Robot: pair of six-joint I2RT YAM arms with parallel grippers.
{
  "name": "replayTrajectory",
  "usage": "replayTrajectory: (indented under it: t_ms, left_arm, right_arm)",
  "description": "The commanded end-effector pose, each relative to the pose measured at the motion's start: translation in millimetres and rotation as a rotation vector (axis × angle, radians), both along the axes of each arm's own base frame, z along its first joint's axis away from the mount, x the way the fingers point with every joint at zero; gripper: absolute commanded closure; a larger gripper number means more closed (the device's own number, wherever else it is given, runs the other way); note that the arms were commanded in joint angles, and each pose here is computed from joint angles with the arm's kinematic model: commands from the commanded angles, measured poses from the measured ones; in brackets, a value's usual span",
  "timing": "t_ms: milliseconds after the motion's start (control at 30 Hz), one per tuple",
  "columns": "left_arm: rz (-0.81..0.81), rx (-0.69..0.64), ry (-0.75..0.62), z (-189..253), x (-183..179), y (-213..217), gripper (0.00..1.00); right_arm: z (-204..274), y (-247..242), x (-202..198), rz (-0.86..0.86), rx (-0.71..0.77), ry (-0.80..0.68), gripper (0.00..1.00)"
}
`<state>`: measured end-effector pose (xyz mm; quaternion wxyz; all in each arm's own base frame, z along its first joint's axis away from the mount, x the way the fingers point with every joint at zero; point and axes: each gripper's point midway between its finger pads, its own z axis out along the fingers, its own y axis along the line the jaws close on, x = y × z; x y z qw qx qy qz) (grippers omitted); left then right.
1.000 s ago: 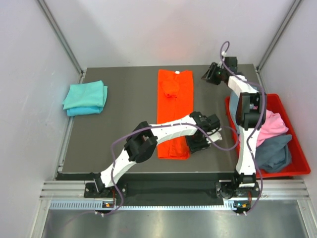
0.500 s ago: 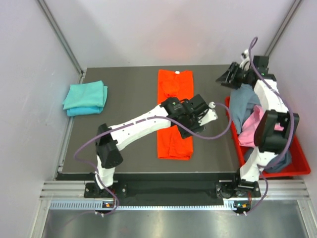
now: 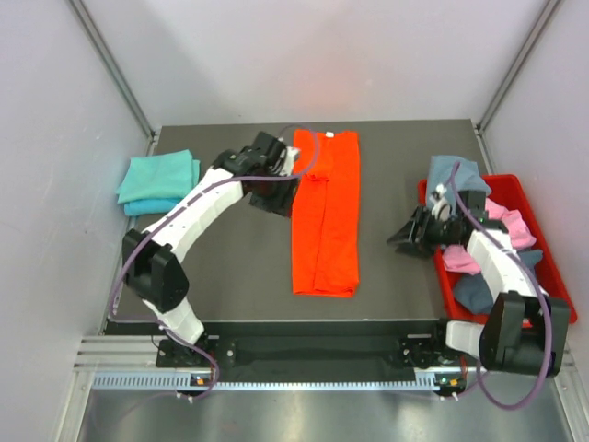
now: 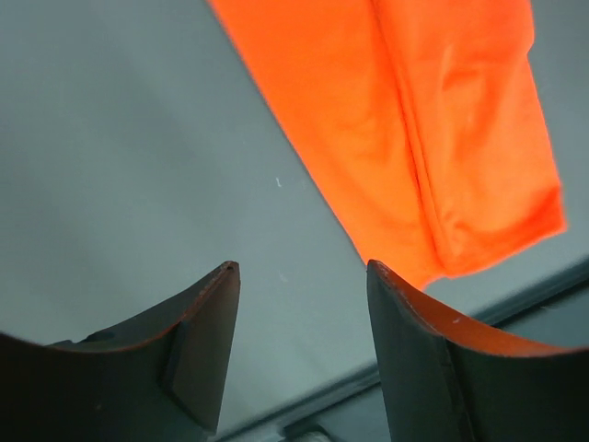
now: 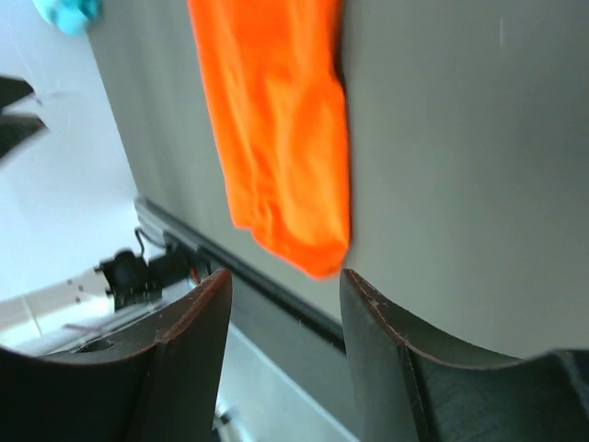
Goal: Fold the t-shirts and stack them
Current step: Fold the tshirt
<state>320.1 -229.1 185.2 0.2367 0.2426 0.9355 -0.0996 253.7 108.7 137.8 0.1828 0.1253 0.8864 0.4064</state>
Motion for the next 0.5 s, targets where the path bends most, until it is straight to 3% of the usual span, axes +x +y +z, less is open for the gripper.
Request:
replayTrajectory:
  t_ms: [0,100,233,467]
  left_arm:
    - [0.170,-0.332,0.205,9,-25,-12,0.38]
    - [0.296,-0.524,0.366,-3,-48,-14,0.39]
    - [0.345,-0.525,0.510,-52,-68,-16,0.43]
    - [0.431,-0.567,0.648,-94,-81,-23,0.47]
  right_arm:
    - [-20,9,-38,0.013,0.049,0.105,0.49]
    - [-44,17,-63,0.016,0.065,0.173,0.49]
    - [-51,28,-66,0.042,0.082,0.225,0.49]
    - [-72,44,-66,0.077,0.085,0.332,0.50]
